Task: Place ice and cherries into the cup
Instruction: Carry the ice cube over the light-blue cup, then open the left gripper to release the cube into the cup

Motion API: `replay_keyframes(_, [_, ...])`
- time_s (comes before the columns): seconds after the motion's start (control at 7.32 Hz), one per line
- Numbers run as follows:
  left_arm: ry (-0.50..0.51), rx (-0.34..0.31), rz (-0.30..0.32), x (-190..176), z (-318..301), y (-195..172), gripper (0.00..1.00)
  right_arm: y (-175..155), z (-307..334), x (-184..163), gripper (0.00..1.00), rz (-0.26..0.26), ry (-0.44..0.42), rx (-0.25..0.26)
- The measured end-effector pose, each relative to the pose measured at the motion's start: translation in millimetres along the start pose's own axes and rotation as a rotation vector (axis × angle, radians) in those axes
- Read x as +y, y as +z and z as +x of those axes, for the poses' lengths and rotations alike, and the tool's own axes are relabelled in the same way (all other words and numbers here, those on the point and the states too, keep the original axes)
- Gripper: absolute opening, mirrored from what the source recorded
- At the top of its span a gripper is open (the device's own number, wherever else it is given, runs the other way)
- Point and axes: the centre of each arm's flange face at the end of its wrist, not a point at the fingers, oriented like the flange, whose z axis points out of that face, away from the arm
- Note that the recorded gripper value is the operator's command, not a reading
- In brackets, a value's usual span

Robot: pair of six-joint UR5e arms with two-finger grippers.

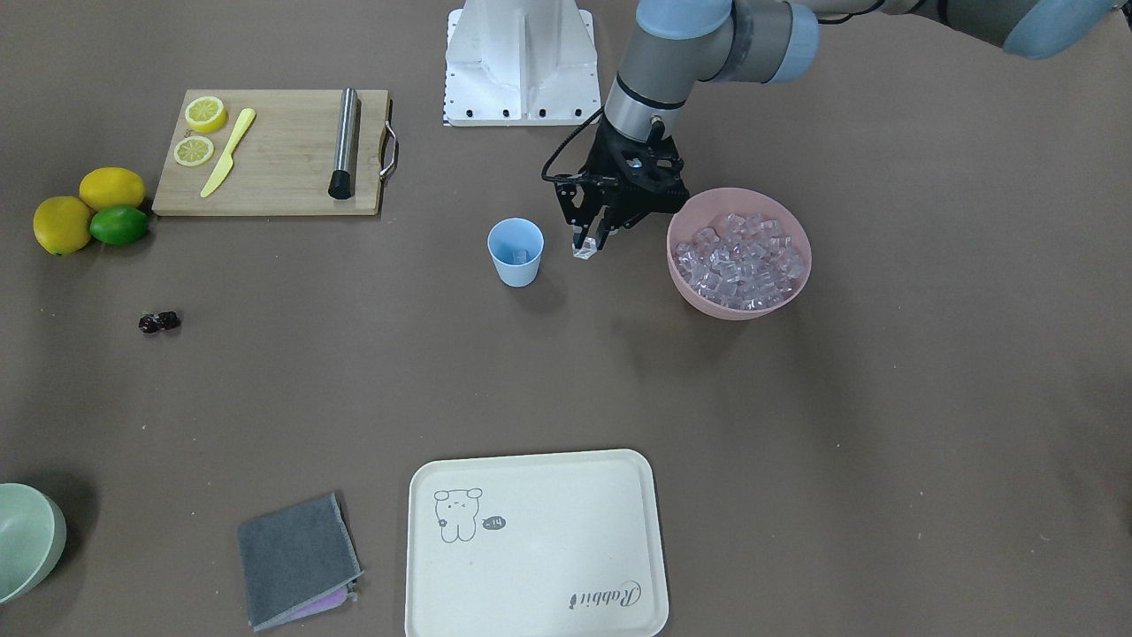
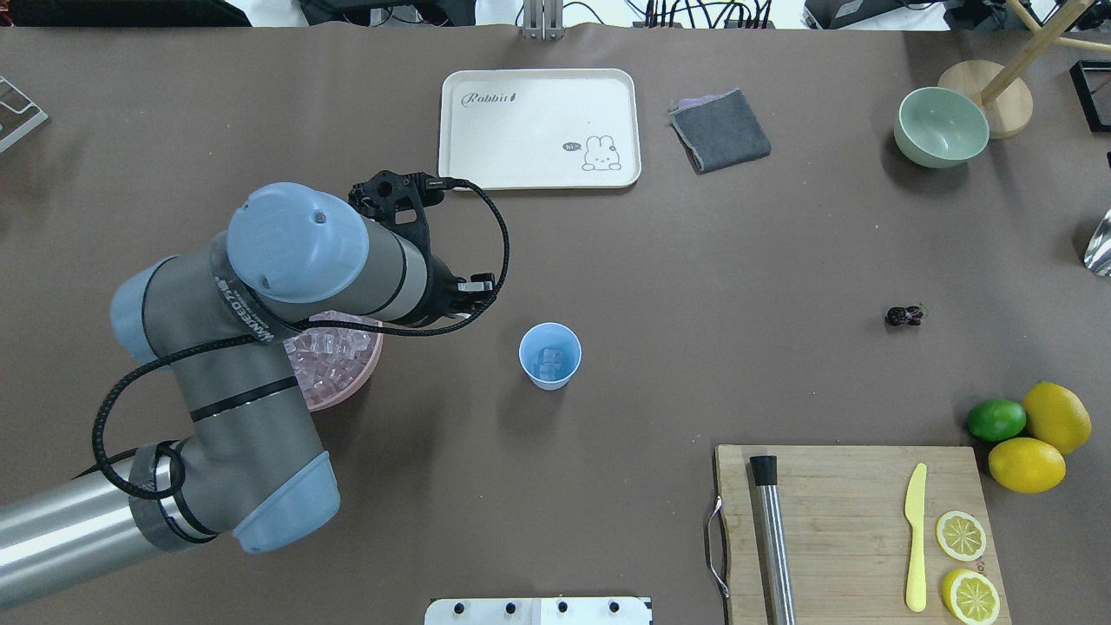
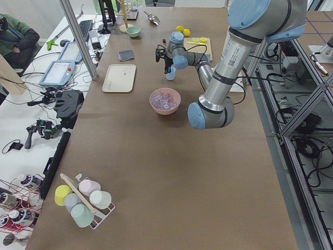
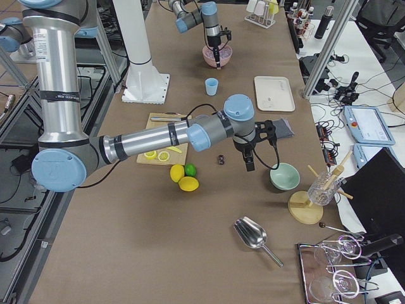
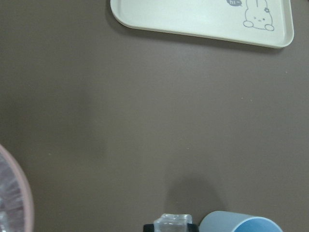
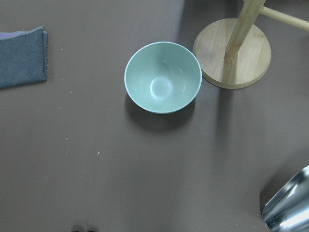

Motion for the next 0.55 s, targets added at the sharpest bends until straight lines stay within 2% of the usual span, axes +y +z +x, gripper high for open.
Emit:
replay_keyframes(0.27, [-0.049, 0.046, 0.013, 23.7, 20.2, 10.5, 0.00, -0.7, -1.4, -0.4, 1.00, 0.005, 0.004, -0.002])
replay_keyframes(0.55, [-0.061, 0.057, 0.021, 37.2, 29.5, 15.0, 0.00, -0.5, -2.5, -0.4, 1.00, 0.008, 0.006, -0.004])
